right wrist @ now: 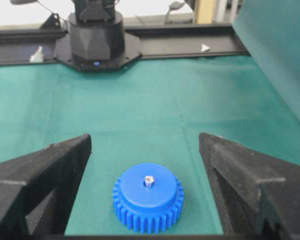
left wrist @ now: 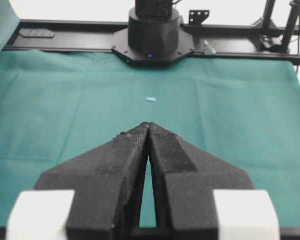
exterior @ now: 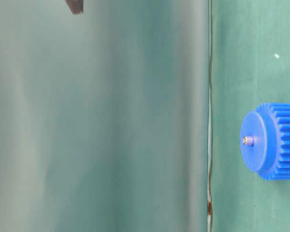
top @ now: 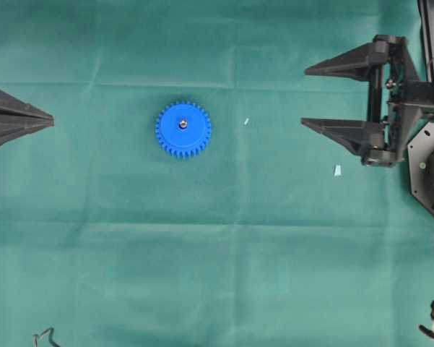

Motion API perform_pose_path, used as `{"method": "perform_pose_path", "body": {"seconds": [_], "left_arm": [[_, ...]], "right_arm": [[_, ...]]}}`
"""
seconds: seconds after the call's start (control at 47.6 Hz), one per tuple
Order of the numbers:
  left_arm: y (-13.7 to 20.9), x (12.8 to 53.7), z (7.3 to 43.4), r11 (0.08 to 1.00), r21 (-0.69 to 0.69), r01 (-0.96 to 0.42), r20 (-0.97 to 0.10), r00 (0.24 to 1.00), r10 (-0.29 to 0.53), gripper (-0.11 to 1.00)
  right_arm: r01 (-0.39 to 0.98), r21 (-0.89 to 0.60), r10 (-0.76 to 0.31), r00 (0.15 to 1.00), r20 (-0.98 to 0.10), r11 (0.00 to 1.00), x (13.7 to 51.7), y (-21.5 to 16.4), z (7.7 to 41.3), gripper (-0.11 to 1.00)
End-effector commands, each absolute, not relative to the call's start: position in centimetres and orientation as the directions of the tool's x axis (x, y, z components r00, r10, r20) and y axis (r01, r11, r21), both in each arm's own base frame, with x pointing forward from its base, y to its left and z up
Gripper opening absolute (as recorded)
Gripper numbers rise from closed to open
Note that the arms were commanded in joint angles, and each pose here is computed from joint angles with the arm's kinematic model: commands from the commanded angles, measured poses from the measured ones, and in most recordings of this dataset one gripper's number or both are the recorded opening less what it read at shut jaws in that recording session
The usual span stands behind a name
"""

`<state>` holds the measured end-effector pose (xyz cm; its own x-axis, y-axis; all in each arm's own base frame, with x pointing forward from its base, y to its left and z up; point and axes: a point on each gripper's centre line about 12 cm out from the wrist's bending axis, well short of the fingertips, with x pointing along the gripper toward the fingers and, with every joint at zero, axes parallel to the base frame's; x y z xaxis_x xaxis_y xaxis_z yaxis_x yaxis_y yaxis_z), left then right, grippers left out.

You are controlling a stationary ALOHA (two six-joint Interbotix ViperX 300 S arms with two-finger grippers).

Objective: Insert the shaft into the center hole of the gear.

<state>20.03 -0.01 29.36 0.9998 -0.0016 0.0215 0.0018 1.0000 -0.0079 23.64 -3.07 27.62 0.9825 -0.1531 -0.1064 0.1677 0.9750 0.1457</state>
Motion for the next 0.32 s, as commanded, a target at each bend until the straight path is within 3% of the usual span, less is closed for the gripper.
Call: {"method": "perform_pose_path", "body": {"seconds": [0.0,0.294], "left_arm": [[0.02,20.27,30.23,1.000,-0.005,0.001,0.043,0.999,-0.001,0.00],[0.02,20.27,30.14,1.000,-0.005,0.001,0.040,0.999,-0.001,0.00]], "right_arm": [[0.164,0.151,-0.151,0.984,-0.099,0.975,23.63,-3.00,27.89,0.93],[0.169,0.149,-0.152,0.981,-0.122,0.974,24.10,-3.06,27.28,0.93]]}}
